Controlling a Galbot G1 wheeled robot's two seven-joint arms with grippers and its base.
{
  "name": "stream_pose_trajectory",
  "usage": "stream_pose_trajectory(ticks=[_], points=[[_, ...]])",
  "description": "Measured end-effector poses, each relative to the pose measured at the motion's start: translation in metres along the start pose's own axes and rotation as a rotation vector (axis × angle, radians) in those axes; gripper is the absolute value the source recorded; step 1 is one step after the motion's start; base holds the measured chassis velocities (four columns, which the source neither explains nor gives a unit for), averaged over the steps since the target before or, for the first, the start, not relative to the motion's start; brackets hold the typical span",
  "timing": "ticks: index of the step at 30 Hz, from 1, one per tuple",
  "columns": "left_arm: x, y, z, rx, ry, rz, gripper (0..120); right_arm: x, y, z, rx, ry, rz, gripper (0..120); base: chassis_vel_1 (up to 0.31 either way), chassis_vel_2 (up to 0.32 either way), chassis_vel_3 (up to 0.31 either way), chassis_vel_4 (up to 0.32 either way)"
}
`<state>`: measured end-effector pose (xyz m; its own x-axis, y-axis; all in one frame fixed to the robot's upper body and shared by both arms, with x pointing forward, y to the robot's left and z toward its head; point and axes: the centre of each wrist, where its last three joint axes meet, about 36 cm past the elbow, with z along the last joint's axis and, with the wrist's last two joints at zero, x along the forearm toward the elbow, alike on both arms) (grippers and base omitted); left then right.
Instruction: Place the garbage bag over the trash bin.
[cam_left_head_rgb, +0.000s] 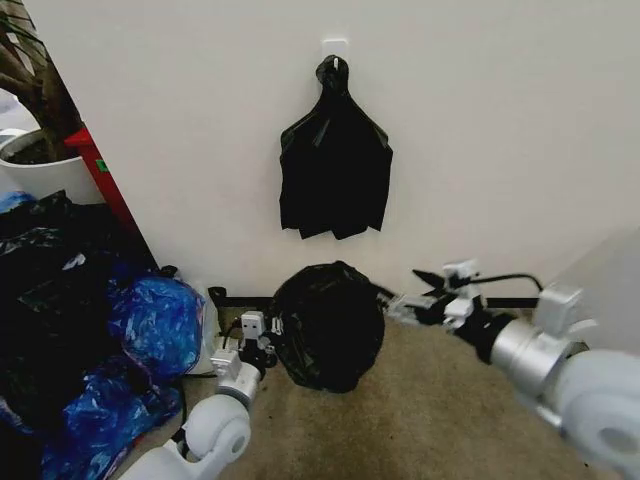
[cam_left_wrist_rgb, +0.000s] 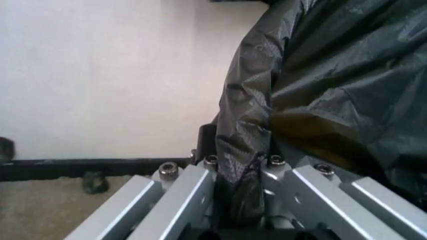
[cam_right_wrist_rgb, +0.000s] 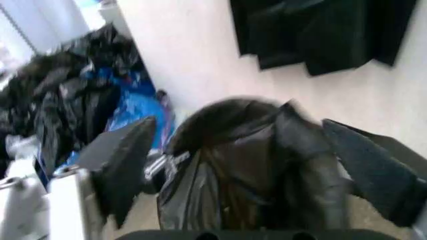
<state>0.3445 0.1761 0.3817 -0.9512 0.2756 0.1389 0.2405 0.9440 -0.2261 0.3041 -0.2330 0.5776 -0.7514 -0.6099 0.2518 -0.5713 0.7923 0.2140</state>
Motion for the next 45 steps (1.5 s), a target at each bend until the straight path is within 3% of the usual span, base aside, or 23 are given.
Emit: stream_pose_trajectory(ticks=[3,4,9,12,14,18,23,36,45], points=[[0.002,-0.007,-0.002,0.001,0.006,0.015,1,-0.024,0.013,0.022,0.004,0.030,0.012,71,0.000,0.000,0.000,0.000],[0.002,-0.007,-0.002,0.001,0.006,0.015,1,-0.024,0.013,0.022,0.004,0.030,0.012,71,0.000,0.000,0.000,0.000],[0.003,-0.008,-0.002,-0.036,-0.007,0.029,1,-0.045,0.034,0.052,0.077,0.122,0.136,49,0.000,0.000,0.000,0.000],[0.003,-0.009,-0.001,-0.047,-0.013,0.034,1,-0.053,0.039,0.058,0.114,0.131,0.164,44,0.000,0.000,0.000,0.000],[0.004,-0.011,0.000,-0.053,-0.015,0.039,1,-0.063,0.043,0.062,0.121,0.138,0.189,32,0.000,0.000,0.000,0.000],[0.005,-0.014,0.002,-0.057,-0.020,0.046,1,-0.080,0.043,0.071,0.114,0.159,0.225,22,0.000,0.000,0.000,0.000],[0.009,-0.019,-0.001,-0.058,-0.038,0.067,1,-0.108,0.031,0.096,0.095,0.236,0.325,0,0.000,0.000,0.000,0.000],[0.020,-0.023,0.001,-0.150,-0.114,0.139,1,-0.127,0.019,0.106,0.062,0.288,0.446,0,0.000,0.000,0.000,0.000],[0.027,-0.032,0.006,-0.149,-0.105,0.185,1,-0.151,0.011,0.113,0.018,0.291,0.542,0,0.000,0.000,0.000,0.000]])
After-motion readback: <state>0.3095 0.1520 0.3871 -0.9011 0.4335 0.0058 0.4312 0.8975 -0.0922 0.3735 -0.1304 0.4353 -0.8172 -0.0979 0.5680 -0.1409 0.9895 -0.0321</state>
